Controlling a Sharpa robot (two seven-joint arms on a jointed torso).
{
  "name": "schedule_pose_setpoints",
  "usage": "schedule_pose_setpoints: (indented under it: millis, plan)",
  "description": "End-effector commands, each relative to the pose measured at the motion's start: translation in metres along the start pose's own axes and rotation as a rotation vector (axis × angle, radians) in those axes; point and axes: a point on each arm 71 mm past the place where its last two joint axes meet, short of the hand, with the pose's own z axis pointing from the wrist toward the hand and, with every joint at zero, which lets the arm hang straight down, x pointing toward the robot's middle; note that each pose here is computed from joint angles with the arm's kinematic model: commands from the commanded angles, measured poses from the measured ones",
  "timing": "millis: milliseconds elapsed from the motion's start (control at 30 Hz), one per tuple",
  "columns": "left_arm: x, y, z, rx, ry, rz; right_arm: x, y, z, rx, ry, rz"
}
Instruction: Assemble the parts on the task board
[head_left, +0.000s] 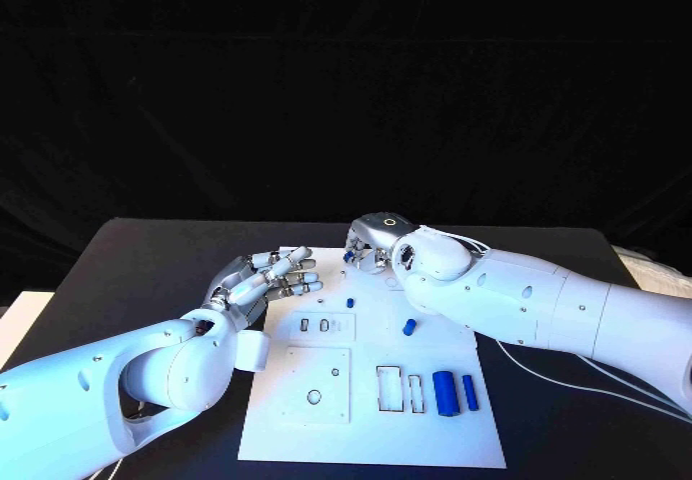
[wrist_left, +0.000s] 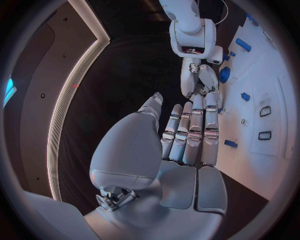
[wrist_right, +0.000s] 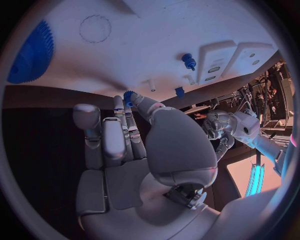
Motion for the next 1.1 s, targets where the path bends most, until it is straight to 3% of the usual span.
schedule_pose_setpoints:
  millis: [33,733,900,1100]
  plan:
    - [0.0022,-0.0013,0.0003,0.004,0.021,-0.012,0.003,-0.001,-0.001,0.004,0.030,-0.031]
    - [0.0017,-0.0014,0.0004,-0.001,0.021,-0.012,0.003,0.000,0.003,0.006,0.021,-0.018]
    - [0.0001,-0.0016,0.0002,-0.002,0.018,-0.011,0.000,-0.003,-0.004,0.001,0.003,-0.008]
    - [-0.0024,-0.0020,-0.0002,-0.004,0.011,-0.012,-0.012,-0.014,-0.021,0.007,-0.027,0.033]
